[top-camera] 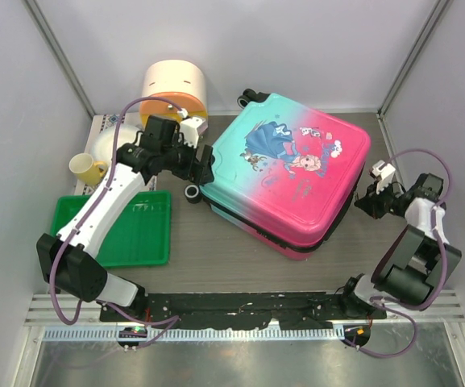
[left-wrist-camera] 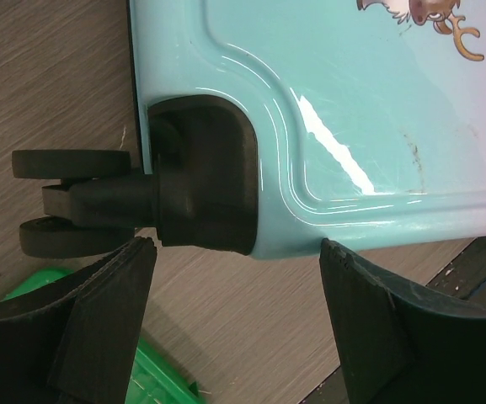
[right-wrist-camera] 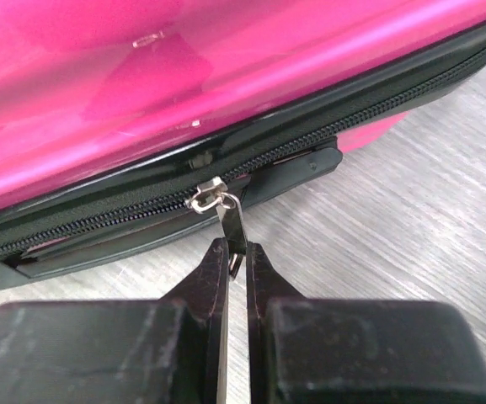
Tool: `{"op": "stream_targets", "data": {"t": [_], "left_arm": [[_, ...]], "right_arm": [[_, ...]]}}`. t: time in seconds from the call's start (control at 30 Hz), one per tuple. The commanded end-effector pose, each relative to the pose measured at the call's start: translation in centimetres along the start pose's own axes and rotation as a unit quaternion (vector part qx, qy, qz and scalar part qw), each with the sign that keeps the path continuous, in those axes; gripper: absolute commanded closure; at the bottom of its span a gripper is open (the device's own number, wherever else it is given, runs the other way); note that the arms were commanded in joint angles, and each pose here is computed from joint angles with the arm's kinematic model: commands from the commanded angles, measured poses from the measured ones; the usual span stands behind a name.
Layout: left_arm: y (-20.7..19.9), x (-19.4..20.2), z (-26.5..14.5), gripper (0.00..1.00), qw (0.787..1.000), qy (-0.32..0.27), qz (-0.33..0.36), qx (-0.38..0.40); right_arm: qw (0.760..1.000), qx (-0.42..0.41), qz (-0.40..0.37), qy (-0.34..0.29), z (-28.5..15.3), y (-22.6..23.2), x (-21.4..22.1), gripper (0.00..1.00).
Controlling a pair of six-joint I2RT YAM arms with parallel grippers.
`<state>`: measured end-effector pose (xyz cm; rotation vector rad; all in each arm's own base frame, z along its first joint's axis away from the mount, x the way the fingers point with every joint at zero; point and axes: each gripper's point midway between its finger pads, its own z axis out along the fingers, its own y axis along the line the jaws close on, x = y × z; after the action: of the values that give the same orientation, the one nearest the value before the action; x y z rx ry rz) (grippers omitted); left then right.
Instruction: Open, take out, and arrange the luggage
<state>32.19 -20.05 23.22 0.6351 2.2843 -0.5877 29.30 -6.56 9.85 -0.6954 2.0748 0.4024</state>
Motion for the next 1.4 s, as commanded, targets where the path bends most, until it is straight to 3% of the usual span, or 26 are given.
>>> {"op": "stream_targets", "data": {"t": [0.0, 0.23, 0.43, 0.67, 0.87, 0.97, 1.13, 1.27, 1.37], "left_arm": [[1.9, 1.5, 0.3, 0.18, 0.999, 0.02, -0.004, -0.047], [3.1, 2.2, 0.9, 0.18, 0.998, 0.031, -0.022, -0.057], [4.1, 2.8, 2.0, 0.2, 0.997, 0.038, -0.044, -0.057], [6.6, 2.1, 4.4, 0.28, 0.997, 0.042, -0.045, -0.055], [10.5, -2.0, 5.4, 0.34, 0.998, 0.014, -0.029, -0.063], [9.2, -3.7, 4.5, 0.35, 1.0, -0.003, -0.009, -0.029], [7.1, -5.2, 1.3, 0.34, 0.999, -0.041, 0.008, -0.024], [6.6, -2.1, 0.6, 0.25, 0.999, -0.015, -0.03, -0.032], [5.9, -0.7, 0.3, 0.18, 0.998, -0.027, -0.055, -0.03]], "right_arm": [[0.981, 0.172, -0.078, -0.041, -2.5, -6.1, -3.4, 0.99], [0.966, 0.245, -0.058, -0.059, -2.2, -8.8, -4.2, 0.99], [0.973, 0.209, -0.018, -0.093, -0.7, -10.6, -5.8, 0.99], [0.986, 0.134, -0.024, -0.096, 1.5, -6.7, -6.2, 0.99], [0.991, 0.092, -0.03, -0.089, 2.0, -2.5, -5.9, 0.99], [0.992, 0.084, -0.029, -0.087, 1.5, -1.0, -5.8, 0.99], [0.994, 0.055, -0.037, -0.089, 1.1, 1.8, -5.2, 0.99], [0.994, 0.039, -0.047, -0.09, 0.9, 3.5, -5.1, 0.99], [0.994, 0.03, -0.057, -0.085, 0.7, 4.3, -4.9, 0.99]]}}
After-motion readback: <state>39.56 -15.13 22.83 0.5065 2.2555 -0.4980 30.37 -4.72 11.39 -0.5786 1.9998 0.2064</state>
